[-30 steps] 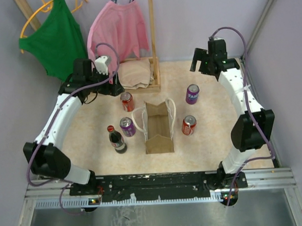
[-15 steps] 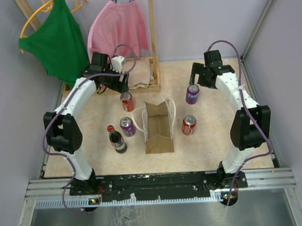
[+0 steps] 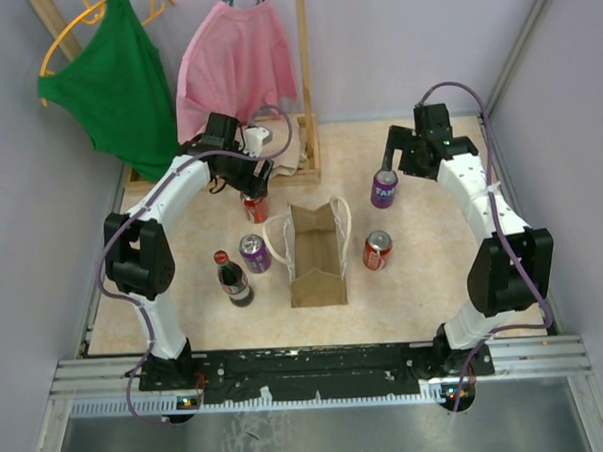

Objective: Place the beverage into the canvas bag

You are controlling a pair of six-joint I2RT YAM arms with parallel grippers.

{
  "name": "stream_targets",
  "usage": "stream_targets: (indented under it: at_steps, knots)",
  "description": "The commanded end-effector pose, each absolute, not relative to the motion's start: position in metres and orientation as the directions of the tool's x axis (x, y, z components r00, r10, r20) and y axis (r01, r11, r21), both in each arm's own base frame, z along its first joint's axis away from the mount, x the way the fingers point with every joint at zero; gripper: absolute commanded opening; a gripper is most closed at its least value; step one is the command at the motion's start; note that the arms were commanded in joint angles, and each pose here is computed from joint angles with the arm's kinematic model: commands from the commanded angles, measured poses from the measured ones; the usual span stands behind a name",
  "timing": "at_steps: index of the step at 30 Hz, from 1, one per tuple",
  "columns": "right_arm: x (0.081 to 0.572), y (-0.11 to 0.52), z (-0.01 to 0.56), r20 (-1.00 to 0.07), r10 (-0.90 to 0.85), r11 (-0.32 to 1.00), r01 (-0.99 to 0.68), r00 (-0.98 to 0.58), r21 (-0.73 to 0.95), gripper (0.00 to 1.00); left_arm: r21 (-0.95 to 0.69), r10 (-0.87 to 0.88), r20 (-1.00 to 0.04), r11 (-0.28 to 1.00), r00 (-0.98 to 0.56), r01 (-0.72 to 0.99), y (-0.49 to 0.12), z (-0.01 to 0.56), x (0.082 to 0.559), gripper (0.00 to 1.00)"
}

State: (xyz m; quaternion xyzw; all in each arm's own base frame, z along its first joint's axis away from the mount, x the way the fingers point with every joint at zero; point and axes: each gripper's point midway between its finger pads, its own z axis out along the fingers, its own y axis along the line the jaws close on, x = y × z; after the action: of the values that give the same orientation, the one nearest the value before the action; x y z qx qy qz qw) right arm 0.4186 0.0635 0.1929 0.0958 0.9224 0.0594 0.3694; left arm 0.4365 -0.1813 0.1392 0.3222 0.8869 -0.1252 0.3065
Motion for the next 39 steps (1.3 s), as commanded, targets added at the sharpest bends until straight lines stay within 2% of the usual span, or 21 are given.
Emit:
stream_targets:
  at_steps: [1, 8, 11, 13, 18, 21, 32, 39]
  knots:
    - [0.418, 0.062, 0.209, -0.706, 0.24, 0.97, 0.13, -0.667, 0.206, 0.99, 0.014, 0.536, -0.584, 0.758, -0.609, 0.652, -0.177, 0.125, 0.439, 0.85]
    - [0.416, 0.061, 0.21, -0.708, 0.243, 0.969, 0.134, -0.663, 0.207, 0.99, 0.019, 0.56, -0.527, 0.76, -0.64, 0.649, -0.171, 0.105, 0.435, 0.83]
    - [0.414, 0.059, 0.208, -0.708, 0.246, 0.969, 0.14, -0.662, 0.205, 0.99, 0.022, 0.567, -0.522, 0.755, -0.637, 0.655, -0.17, 0.104, 0.433, 0.77]
    - [0.412, 0.059, 0.206, -0.707, 0.249, 0.968, 0.143, -0.662, 0.207, 0.99, 0.022, 0.569, -0.526, 0.752, -0.632, 0.659, -0.171, 0.106, 0.433, 0.62]
    - [0.409, 0.058, 0.204, -0.706, 0.256, 0.966, 0.152, -0.661, 0.209, 0.99, -0.002, 0.562, -0.53, 0.748, -0.635, 0.663, -0.173, 0.114, 0.427, 0.02]
    - [0.407, 0.056, 0.204, -0.708, 0.257, 0.966, 0.155, -0.659, 0.206, 0.99, -0.016, 0.556, -0.534, 0.746, -0.637, 0.665, -0.173, 0.132, 0.419, 0.0]
    - [0.402, 0.056, 0.201, -0.709, 0.261, 0.965, 0.153, -0.655, 0.214, 0.99, 0.072, 0.45, -0.794, 0.736, -0.408, 0.673, -0.184, 0.298, 0.416, 0.0]
    - [0.401, 0.055, 0.202, -0.71, 0.26, 0.965, 0.157, -0.654, 0.209, 0.99, -0.002, 0.331, -0.901, 0.642, -0.28, 0.766, -0.215, 0.372, 0.384, 0.0]
